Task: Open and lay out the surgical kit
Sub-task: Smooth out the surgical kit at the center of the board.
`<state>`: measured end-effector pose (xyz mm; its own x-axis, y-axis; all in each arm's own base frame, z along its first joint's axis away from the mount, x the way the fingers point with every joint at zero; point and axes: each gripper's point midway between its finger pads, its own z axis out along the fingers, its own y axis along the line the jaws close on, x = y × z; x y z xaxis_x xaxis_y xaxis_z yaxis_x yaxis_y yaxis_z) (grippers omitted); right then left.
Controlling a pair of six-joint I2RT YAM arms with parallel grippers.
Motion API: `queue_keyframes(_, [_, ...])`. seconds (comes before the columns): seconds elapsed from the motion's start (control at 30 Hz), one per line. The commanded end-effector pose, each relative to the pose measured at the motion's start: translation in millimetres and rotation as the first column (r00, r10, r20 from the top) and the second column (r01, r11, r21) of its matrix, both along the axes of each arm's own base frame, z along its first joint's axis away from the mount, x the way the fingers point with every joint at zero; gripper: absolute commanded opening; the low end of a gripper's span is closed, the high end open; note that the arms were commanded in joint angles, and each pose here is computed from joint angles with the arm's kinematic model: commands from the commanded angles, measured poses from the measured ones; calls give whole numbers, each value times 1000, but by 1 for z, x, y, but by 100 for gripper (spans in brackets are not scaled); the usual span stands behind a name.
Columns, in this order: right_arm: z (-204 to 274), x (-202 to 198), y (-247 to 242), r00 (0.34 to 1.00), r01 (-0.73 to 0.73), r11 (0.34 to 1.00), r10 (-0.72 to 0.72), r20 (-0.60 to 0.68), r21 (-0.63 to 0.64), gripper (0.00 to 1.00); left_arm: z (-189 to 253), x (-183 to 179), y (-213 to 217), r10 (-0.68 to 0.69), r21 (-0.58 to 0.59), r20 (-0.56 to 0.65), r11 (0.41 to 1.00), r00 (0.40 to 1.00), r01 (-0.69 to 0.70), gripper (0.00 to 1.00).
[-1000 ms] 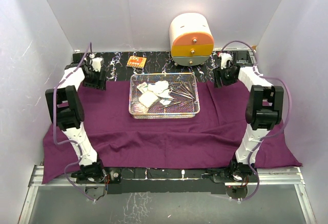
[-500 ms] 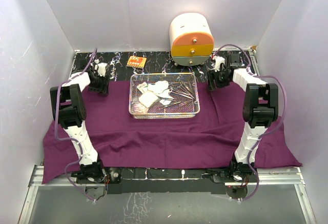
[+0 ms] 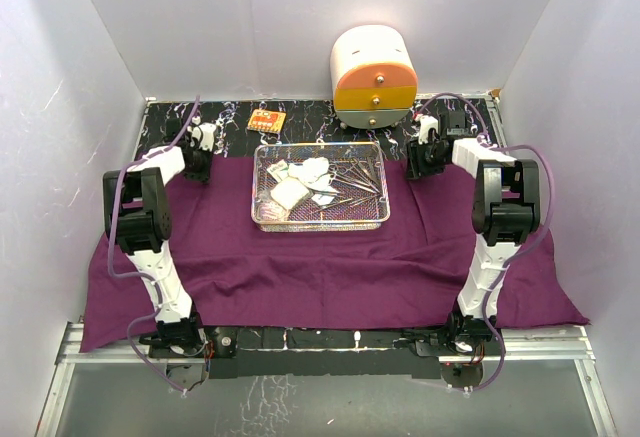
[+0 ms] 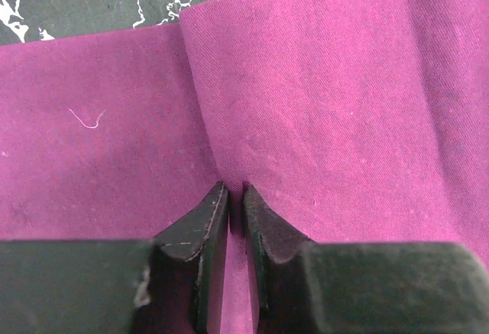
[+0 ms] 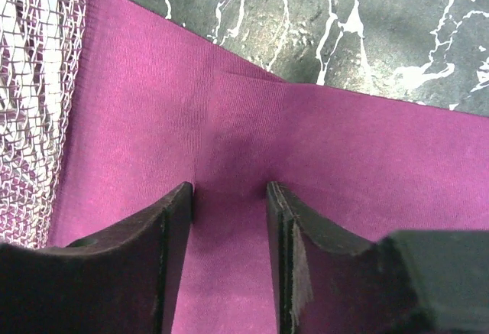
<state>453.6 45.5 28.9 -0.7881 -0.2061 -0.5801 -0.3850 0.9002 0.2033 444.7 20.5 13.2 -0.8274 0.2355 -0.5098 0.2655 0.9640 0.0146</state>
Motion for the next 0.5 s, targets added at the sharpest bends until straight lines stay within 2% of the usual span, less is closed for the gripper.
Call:
queue_keyframes(0.0, [-17,-4,3,999,19,1000,-19,-27,-2,37,-36,-43,-7,15,5,-169,1000,986,-14,10])
queue_keyframes(0.2, [-16,0,-6,998,63,997,-64,-25,-46,19,-30,-37,-1,41,33,-161,999,986,-36,0])
queue_keyframes(0.37, [-17,6,-17,994,104,990,-107,-24,-99,4,-33,-32,3,50,50,-185,998,981,-41,0])
queue_keyframes(0.47, [-17,15,-25,991,128,983,-131,-12,-134,0,-33,-26,7,59,66,-181,997,982,-48,0])
